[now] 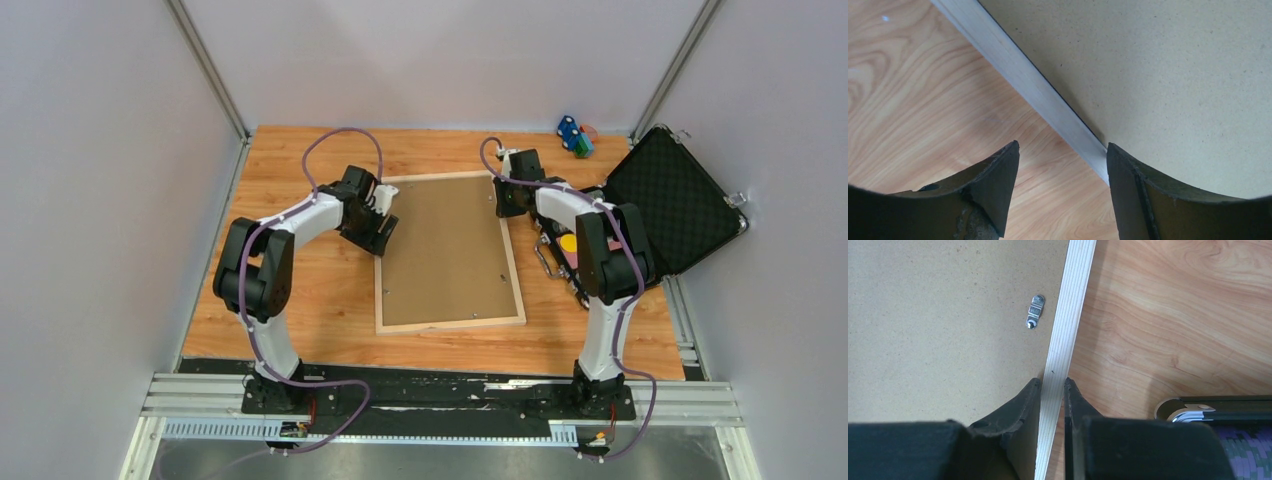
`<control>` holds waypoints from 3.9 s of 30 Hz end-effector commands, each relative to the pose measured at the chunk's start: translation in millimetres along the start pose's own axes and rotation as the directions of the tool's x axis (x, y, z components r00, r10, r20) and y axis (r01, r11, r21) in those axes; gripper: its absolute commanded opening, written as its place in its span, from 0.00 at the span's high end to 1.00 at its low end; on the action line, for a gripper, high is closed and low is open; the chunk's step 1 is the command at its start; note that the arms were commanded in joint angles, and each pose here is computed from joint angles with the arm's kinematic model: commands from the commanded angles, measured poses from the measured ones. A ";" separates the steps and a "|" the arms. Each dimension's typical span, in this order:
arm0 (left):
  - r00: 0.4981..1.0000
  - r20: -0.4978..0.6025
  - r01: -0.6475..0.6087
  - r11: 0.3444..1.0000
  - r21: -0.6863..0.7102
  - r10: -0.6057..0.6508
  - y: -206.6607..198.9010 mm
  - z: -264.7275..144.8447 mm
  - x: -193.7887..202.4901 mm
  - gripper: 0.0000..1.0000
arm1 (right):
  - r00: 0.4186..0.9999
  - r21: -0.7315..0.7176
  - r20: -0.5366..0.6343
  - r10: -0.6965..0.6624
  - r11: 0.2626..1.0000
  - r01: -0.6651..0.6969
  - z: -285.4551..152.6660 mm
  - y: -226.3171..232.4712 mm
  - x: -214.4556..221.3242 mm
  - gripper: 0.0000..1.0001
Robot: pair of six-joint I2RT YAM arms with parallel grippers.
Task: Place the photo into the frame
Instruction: Adjust the photo frame at the center of the board, then install the photo frame at the center of the board.
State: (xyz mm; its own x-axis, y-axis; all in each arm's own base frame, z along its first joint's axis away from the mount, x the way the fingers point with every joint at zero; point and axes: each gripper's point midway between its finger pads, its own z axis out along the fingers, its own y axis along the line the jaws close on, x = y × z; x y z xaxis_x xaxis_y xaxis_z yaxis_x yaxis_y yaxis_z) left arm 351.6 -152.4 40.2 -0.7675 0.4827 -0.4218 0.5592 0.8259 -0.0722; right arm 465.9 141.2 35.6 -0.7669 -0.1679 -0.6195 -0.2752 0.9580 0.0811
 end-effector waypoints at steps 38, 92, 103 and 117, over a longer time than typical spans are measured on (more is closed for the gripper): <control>0.965 -0.107 0.243 0.970 0.032 -0.238 9.0 39.3 9.1 1.00 | 0.997 -0.074 0.029 0.065 0.995 -0.063 -41.8 19.1 -3.6 0.57; 0.969 -0.109 0.227 0.973 0.032 -0.223 9.6 41.6 13.8 1.00 | 0.978 0.022 -0.065 0.197 0.980 -0.196 19.9 -29.5 -11.5 0.69; 0.969 -0.108 0.227 0.973 0.033 -0.223 9.5 41.6 13.6 1.00 | 0.977 0.010 -0.090 0.194 0.981 -0.194 15.3 -30.0 1.7 0.74; 0.968 -0.107 0.233 0.972 0.034 -0.228 10.3 41.7 12.5 1.00 | 0.986 -0.042 -0.133 0.097 0.994 -0.104 10.1 -25.6 18.0 0.70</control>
State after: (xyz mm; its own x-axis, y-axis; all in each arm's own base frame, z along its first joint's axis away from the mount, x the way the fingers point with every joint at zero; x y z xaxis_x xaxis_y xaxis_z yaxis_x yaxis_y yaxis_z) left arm 357.1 -164.2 23.1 -0.9124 0.2745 -0.3035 0.3581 0.8945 -0.2676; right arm 490.8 126.3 30.7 -0.8216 -0.0245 -0.5695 -0.1788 0.9597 0.2167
